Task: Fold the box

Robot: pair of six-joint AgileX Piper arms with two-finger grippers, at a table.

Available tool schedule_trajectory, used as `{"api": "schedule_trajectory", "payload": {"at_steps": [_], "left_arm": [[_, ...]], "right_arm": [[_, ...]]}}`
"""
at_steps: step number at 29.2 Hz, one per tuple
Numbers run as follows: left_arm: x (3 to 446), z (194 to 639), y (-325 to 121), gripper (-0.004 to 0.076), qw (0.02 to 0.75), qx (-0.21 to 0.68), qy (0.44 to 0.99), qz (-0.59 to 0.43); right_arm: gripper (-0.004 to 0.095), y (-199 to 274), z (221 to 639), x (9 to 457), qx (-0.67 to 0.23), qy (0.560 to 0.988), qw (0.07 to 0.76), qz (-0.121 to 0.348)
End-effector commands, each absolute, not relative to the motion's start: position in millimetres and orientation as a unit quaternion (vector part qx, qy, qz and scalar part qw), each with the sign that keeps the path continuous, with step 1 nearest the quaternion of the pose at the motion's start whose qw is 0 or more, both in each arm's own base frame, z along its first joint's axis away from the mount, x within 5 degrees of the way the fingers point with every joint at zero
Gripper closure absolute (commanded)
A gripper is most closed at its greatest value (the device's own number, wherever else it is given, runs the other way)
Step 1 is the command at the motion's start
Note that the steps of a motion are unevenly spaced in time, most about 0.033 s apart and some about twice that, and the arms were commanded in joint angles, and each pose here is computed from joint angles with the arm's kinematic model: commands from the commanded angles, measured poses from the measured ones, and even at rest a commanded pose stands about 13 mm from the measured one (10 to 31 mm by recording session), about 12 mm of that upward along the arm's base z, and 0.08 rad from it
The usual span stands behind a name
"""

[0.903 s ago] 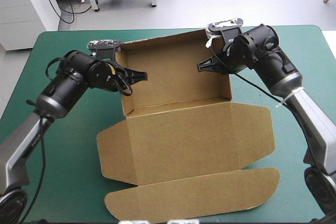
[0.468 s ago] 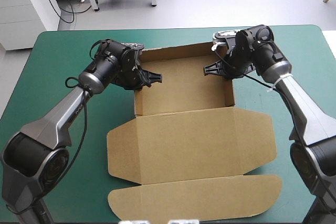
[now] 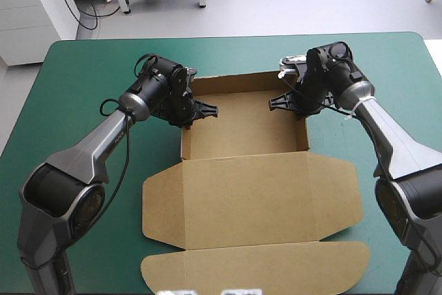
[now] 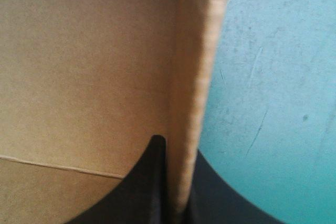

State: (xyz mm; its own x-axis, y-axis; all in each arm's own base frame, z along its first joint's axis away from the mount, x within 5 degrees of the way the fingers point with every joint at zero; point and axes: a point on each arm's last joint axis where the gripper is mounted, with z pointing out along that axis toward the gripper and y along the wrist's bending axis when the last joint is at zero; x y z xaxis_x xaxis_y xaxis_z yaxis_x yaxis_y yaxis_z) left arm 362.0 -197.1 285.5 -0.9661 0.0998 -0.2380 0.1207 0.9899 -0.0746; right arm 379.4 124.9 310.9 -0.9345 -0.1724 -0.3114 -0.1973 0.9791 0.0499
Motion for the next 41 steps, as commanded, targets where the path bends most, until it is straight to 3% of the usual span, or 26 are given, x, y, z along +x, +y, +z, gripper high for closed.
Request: {"api": "schedule_trajectory", "payload": {"at_steps": [1,9,12,17,21,24,26,36,41], "left_arm": [[357.0,310.6,-203.0,0.0731,0.161,0.074,0.981,-0.076],[360.7,303.1,-205.7,0.0731,0.157,0.075,0.982,-0.077],[362.4,298.9,-206.7,0.0724,0.153,0.079,0.982,-0.075],[363.7,295.4,-207.4,0.0617,0.15,0.08,0.983,-0.073],[362.9,296.2,-207.5,0.043,0.146,0.084,0.983,-0.073],[363.6,300.1,-208.1,0.0293,0.151,0.084,0.982,-0.077],[364.3,303.9,-208.3,0.0254,0.156,0.084,0.981,-0.078],[367.0,337.3,-204.0,0.0258,0.182,0.08,0.977,-0.082],[364.9,359.8,-198.9,0.0258,0.211,0.087,0.969,-0.098]], "right_arm": [[0.0909,130.6,335.6,377.1,-0.105,0.969,0.206,0.084],[0.0894,134.1,312.9,387.8,-0.121,0.973,0.18,0.075],[0.0842,134.5,311.1,388.6,-0.125,0.973,0.178,0.075],[0.0561,133.9,311.0,388.8,-0.127,0.973,0.179,0.071],[0.0223,133.9,311.0,388.8,-0.127,0.973,0.179,0.071],[0.0083,134.4,311.1,388.6,-0.126,0.973,0.179,0.074],[0.0072,134.4,311.1,388.6,-0.125,0.973,0.178,0.074],[0.0073,131.6,314.2,389.6,-0.118,0.973,0.183,0.075],[0.0073,116.0,353.6,388.4,-0.102,0.962,0.241,0.081]]}}
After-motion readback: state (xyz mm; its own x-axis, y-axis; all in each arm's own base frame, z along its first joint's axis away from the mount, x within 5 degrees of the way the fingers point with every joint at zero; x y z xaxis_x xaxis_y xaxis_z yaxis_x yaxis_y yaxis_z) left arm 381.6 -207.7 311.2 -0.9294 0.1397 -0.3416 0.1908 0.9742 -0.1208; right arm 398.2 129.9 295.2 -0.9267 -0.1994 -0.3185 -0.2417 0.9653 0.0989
